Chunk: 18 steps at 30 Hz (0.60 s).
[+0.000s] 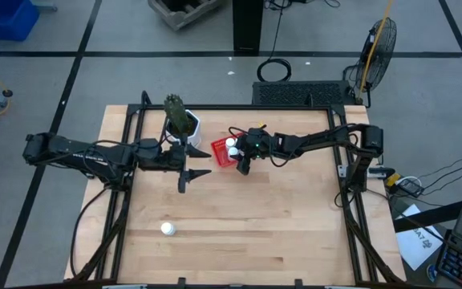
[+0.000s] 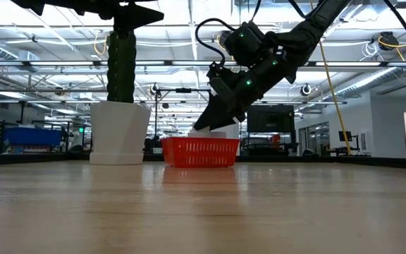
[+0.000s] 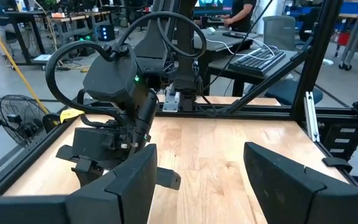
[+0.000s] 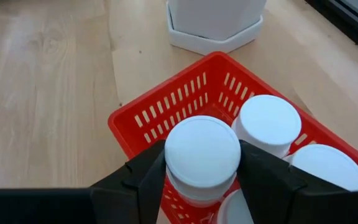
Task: Pick and place pill bottles into a basket
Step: Adjust the white pill bottle in the red bin, then put the white pill bottle into the red bin
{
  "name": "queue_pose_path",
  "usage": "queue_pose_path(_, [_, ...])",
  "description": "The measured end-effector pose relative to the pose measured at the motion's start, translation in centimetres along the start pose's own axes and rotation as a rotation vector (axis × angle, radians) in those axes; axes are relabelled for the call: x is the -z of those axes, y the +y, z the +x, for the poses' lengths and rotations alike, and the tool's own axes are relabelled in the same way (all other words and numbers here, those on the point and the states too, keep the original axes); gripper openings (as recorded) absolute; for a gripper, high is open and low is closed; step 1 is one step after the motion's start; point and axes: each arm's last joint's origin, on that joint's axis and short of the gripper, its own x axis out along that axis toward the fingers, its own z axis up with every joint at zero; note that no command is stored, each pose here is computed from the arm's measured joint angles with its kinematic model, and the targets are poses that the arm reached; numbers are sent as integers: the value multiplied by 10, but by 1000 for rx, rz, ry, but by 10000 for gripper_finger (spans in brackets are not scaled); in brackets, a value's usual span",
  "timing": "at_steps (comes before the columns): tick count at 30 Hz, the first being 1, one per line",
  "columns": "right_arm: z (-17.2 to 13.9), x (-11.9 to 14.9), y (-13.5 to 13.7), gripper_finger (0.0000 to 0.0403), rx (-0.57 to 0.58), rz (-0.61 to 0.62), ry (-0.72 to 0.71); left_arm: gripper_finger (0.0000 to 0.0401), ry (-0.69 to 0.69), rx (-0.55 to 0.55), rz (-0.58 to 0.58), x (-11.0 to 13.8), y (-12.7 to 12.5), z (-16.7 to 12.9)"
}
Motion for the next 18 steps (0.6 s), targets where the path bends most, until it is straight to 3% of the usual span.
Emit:
queue_pose_path(9, [0,0,0,247,1,4,0,244,0,1,-5,0,0,0])
queue_pose_path(18, [-10,-8,8,259,-17,-67,-27,244,24,0,-7,2,0,0])
